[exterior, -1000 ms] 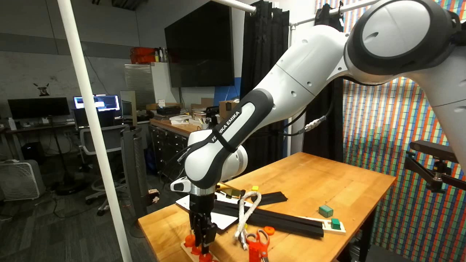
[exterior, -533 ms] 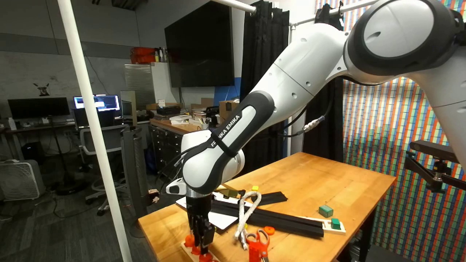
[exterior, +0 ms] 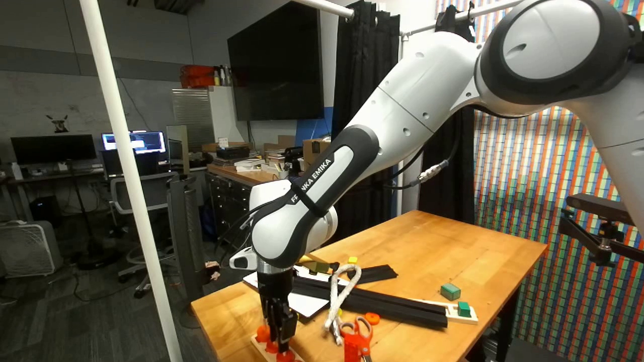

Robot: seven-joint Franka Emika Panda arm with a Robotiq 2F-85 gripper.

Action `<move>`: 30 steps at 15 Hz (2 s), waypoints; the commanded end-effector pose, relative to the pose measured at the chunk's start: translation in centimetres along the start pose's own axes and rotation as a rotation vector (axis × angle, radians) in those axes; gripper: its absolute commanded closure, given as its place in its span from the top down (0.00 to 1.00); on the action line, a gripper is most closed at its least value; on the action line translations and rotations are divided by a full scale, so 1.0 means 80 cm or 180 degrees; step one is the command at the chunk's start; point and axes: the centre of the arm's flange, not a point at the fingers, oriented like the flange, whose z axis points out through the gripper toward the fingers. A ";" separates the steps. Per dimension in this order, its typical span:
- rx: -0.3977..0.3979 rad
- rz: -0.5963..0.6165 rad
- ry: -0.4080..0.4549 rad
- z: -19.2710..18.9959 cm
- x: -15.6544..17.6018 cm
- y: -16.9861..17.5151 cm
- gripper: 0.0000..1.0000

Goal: Pick up the orange token from the table and put it on the wooden holder.

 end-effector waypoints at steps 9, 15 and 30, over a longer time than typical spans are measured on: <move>0.0167 0.0018 0.0044 0.019 0.006 -0.008 0.23; 0.0113 0.0014 0.0024 0.019 0.010 -0.018 0.23; -0.0004 0.0178 -0.0028 0.009 0.020 -0.033 0.23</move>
